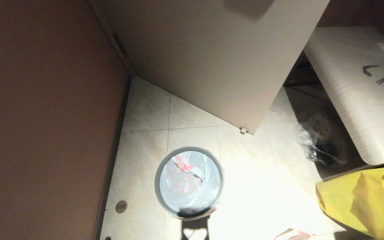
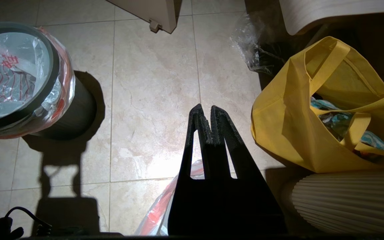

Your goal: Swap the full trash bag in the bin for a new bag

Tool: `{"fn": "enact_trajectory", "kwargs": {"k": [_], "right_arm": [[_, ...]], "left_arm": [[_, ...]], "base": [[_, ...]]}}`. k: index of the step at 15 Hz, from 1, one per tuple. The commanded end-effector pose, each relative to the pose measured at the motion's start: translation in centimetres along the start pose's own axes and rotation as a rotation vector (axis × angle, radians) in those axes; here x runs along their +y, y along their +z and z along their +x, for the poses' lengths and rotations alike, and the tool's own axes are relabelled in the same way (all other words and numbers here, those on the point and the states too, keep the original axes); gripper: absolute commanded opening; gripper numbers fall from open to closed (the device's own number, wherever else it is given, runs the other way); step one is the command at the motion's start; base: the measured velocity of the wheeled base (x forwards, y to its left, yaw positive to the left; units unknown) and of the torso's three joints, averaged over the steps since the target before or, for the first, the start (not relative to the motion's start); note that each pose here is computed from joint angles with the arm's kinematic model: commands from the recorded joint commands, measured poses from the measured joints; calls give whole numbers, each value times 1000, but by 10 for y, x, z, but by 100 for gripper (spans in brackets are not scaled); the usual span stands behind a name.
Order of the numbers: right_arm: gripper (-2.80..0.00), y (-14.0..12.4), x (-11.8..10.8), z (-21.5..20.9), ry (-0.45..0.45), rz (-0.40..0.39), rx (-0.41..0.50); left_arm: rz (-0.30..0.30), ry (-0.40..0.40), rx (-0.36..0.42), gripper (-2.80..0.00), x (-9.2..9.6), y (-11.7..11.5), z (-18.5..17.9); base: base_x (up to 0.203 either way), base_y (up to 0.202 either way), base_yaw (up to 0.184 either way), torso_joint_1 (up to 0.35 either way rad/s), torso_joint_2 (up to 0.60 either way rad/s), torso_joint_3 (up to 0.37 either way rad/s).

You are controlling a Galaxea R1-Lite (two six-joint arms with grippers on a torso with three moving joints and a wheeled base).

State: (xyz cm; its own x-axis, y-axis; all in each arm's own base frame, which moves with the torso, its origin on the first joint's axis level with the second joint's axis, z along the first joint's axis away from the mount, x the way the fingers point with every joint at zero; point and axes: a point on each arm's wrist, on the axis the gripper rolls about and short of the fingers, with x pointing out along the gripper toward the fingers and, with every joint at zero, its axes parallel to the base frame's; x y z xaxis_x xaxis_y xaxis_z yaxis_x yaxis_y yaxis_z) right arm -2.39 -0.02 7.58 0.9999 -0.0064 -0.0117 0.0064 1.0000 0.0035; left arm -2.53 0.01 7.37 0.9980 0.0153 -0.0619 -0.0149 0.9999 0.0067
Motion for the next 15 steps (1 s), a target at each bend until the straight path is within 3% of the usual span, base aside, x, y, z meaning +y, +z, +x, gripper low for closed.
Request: {"fn": "enact_trajectory", "kwargs": {"k": [1, 13, 15], "right_arm": [[-280, 0, 0, 0, 3, -5, 0], [-280, 0, 0, 0, 3, -13, 0], [-280, 0, 0, 0, 0, 15, -1]], "left_arm": [[0, 2, 3, -280, 0, 0, 0], [0, 2, 3, -280, 0, 0, 0], [0, 2, 3, -280, 0, 0, 0]], "base": [[0, 0, 0, 0, 0, 0], [0, 0, 0, 0, 0, 0], [0, 0, 0, 0, 0, 0]]}}
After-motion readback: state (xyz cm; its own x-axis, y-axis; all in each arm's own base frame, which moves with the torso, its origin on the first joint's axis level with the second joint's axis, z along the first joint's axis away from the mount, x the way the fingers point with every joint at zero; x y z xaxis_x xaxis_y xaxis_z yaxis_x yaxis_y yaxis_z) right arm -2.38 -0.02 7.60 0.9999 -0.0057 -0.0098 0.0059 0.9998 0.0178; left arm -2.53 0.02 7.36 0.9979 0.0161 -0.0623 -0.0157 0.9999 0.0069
